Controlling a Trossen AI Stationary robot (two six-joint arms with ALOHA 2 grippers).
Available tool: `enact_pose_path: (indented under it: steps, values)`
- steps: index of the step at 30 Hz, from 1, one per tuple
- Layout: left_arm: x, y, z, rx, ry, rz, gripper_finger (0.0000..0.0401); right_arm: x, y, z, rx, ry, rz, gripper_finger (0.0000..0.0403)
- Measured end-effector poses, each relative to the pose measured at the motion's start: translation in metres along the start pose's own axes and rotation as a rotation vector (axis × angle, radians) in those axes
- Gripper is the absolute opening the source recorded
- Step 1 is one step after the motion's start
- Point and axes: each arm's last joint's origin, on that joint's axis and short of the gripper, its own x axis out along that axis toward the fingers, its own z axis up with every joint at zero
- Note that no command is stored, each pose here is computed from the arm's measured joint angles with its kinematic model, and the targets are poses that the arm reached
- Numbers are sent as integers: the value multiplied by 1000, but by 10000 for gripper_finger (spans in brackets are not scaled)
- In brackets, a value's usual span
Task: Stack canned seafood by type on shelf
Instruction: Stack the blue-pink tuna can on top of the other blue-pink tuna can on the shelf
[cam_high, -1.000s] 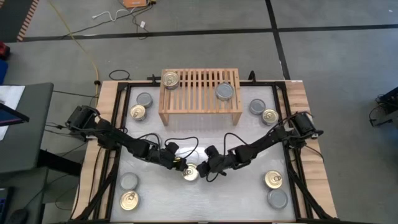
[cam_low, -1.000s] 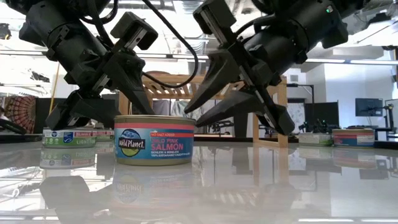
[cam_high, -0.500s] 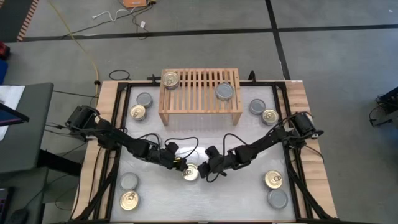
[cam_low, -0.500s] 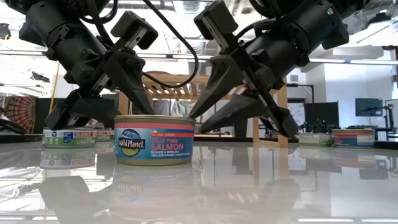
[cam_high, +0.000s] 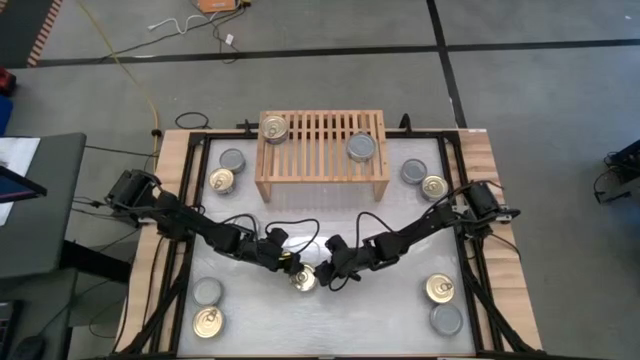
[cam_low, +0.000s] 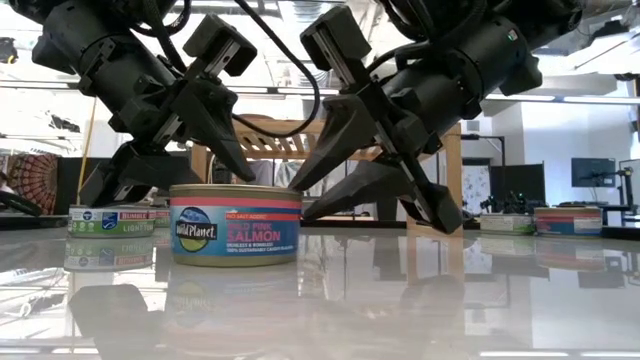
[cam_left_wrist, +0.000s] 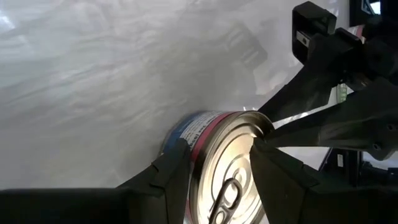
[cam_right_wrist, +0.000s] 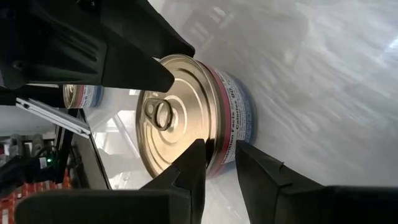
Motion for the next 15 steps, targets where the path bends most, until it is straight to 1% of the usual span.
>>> enact_pose_path:
  steps: [5, 9, 11, 15]
  values:
    - [-1, -1, 0, 26, 0, -4, 156, 0, -2, 1, 11, 0, -13, 113]
    - [-11, -6, 3, 56, -7, -23, 156, 0, -2, 1, 11, 1, -15, 113]
    - [-19, -8, 5, 63, -25, -11, 156, 0, -2, 1, 8, 1, -16, 113]
    - [-39, -7, 9, 51, -50, 53, 156, 0, -2, 1, 7, 2, -17, 113]
